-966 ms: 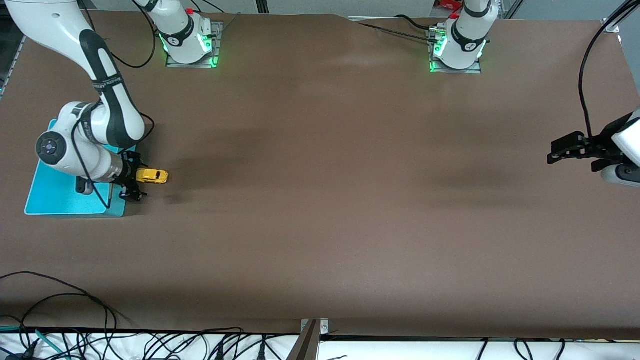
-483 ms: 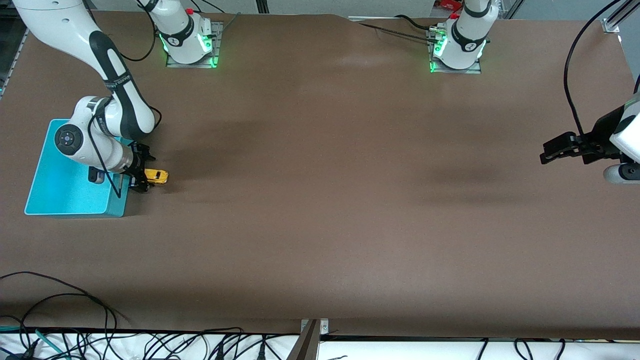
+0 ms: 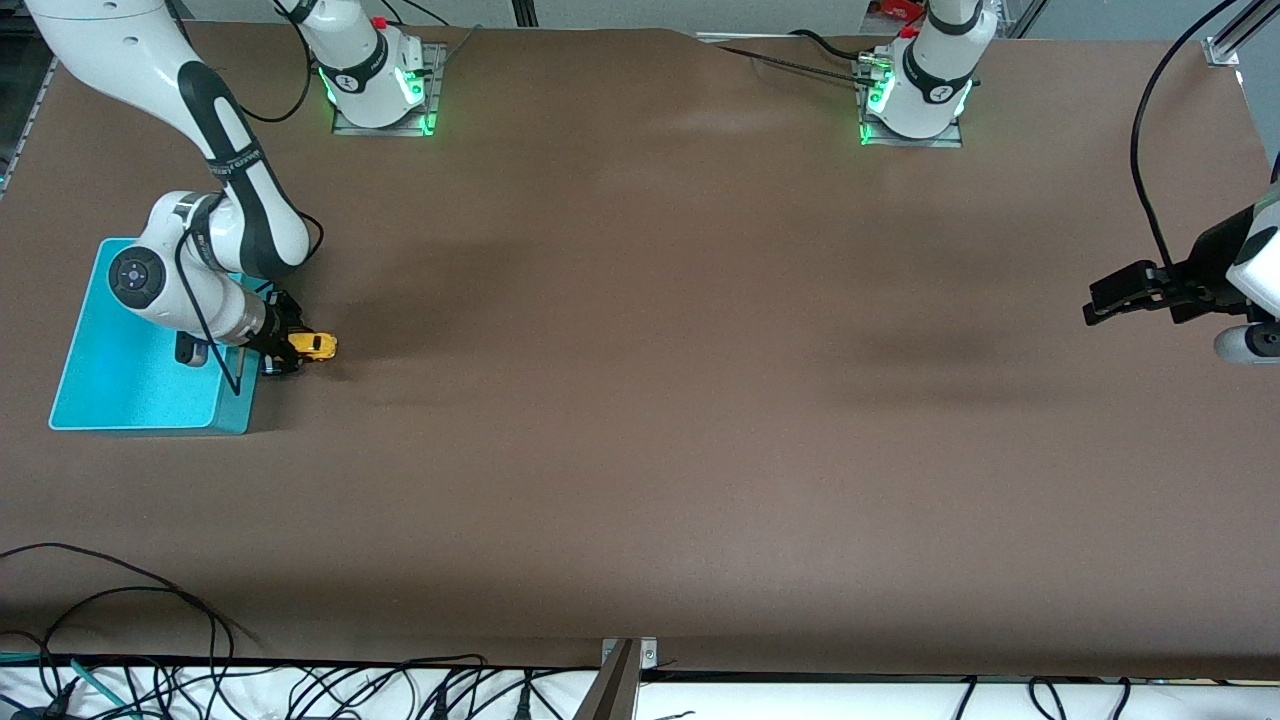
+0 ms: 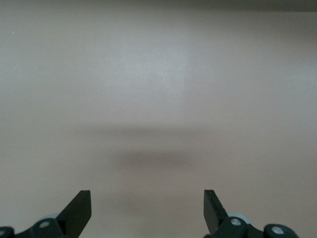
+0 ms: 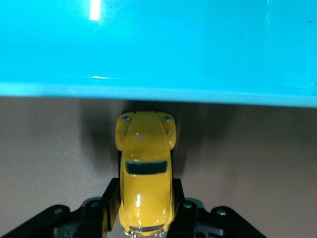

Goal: Wind up and store yellow beetle car
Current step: 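Grasp the yellow car with the right gripper and lift it over the bin, then lower the car into the bin and open the right gripper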

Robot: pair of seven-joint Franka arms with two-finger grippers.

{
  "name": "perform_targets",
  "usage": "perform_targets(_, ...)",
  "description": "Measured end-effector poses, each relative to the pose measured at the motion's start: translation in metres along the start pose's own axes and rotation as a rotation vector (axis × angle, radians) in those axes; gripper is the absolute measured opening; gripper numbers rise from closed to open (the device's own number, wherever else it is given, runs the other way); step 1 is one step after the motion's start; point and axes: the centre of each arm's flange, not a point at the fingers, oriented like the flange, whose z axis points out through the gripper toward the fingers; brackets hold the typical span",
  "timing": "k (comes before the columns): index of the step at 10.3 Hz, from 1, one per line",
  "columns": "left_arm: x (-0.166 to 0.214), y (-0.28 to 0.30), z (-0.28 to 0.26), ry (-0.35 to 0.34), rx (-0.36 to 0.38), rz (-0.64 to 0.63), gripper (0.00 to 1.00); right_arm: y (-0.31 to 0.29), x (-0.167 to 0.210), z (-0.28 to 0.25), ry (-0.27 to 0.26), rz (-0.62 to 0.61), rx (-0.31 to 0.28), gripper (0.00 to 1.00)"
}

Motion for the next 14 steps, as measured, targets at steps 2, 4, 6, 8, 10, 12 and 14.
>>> perform_targets(2, -0.001, -0.004, -0.003, 0.022, -0.002, -0.006, 1.0, -0.001, 0.0, -0.005, 0.001, -0.001, 0.01, 0.45)
perform_targets(4, -0.012, -0.006, -0.002, 0.062, -0.005, -0.008, 1.0, -0.008, -0.005, -0.034, -0.004, -0.017, -0.002, 0.45)
perform_targets(6, -0.024, -0.018, -0.004, 0.08, -0.004, 0.005, 1.0, -0.025, -0.015, -0.095, -0.009, -0.065, -0.086, 0.45)
perform_targets(8, -0.026, -0.037, -0.009, 0.094, -0.011, -0.005, 1.0, -0.037, -0.025, -0.148, 0.005, -0.175, -0.146, 0.45)
perform_targets(10, -0.025, -0.044, -0.008, 0.098, -0.018, -0.009, 1.0, -0.035, -0.006, -0.165, 0.032, -0.344, -0.203, 0.45)
perform_targets(12, -0.025, -0.042, -0.008, 0.101, -0.017, 0.04, 1.0, -0.027, 0.041, -0.168, 0.036, -0.509, -0.228, 0.45)
perform_targets(14, -0.025, -0.042, -0.007, 0.099, -0.016, 0.072, 1.0, -0.009, 0.104, -0.167, 0.01, -0.643, -0.247, 0.45)
